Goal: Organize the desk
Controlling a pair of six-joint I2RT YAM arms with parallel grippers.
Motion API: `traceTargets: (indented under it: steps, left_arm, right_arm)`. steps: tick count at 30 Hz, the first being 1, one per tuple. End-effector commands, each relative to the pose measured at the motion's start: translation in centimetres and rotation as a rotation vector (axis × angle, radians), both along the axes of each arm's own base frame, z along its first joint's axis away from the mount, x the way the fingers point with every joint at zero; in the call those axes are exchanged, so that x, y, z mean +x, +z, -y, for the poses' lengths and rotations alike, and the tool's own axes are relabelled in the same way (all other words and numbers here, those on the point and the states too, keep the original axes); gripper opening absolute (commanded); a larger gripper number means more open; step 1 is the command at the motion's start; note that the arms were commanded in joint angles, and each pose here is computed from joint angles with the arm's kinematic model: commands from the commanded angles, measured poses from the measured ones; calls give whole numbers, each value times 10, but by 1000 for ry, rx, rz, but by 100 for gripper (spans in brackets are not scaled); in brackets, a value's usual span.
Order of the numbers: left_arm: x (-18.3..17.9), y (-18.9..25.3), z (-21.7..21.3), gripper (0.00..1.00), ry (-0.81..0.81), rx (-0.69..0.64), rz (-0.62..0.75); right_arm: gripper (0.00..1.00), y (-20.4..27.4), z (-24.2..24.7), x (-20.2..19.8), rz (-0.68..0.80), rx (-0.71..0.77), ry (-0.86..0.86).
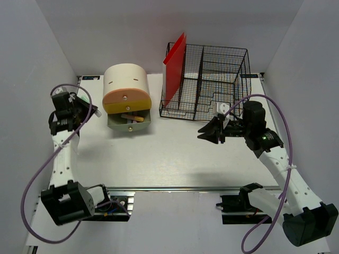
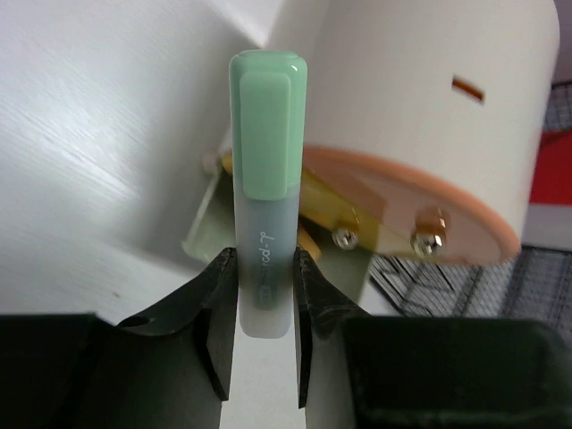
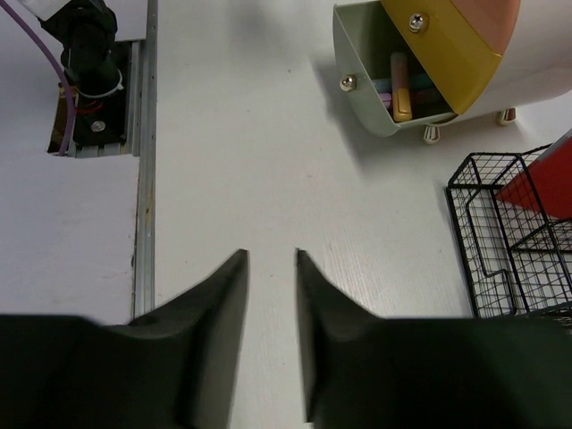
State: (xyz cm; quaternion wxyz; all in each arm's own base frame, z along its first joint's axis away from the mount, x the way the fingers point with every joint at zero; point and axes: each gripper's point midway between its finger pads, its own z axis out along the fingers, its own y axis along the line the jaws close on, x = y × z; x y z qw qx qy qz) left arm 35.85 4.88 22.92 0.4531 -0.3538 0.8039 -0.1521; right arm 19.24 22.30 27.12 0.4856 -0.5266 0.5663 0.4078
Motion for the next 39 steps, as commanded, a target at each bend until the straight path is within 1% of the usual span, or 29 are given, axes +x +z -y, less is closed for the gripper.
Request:
traceTargets:
  steps: [1, 3, 4, 5, 7, 11, 14, 16, 18, 19, 25, 32, 33, 39]
  left_arm:
    - [-17, -9, 40, 0, -56, -226, -1]
    - [-22, -8, 50, 0, -50, -304, 18]
    - [-24, -11, 54, 0, -53, -337, 18]
    - [-28, -20, 64, 0, -72, -381, 1]
    - [-29, -16, 67, 0, -60, -423, 21]
    - [-26, -5, 65, 0, -21, -457, 55]
    - [-25, -13, 57, 0, 67, -488, 38]
    - [-23, -6, 57, 0, 77, -503, 75]
    - [-23, -6, 58, 0, 118, -548, 86]
    - [-23, -7, 60, 0, 112, -546, 83]
    - [-24, -12, 69, 0, 165, -626, 35]
    - [-13, -10, 91, 0, 130, -681, 2]
    - [-11, -18, 95, 0, 126, -685, -29]
    - [2, -30, 108, 0, 117, -703, -66]
  right_arm:
    - [29, 4, 1, -1, 39, 13, 4]
    - [13, 3, 1, 0, 39, 13, 1]
    - [0, 3, 2, 1, 39, 12, -2]
    - [0, 3, 1, 1, 42, 13, 1]
    - [0, 2, 2, 1, 38, 12, -2]
    - [0, -1, 2, 3, 36, 6, -7]
    - [0, -3, 2, 6, 35, 2, -15]
    - [0, -3, 3, 8, 37, 0, -23]
    - [0, -4, 3, 8, 36, -2, -23]
    - [0, -4, 3, 7, 35, -2, -23]
    - [0, -4, 3, 8, 41, -3, -27]
    - [0, -4, 5, 10, 45, -6, -35]
    - [0, -4, 5, 10, 46, -5, -35]
    - [0, -5, 6, 11, 53, -8, -43]
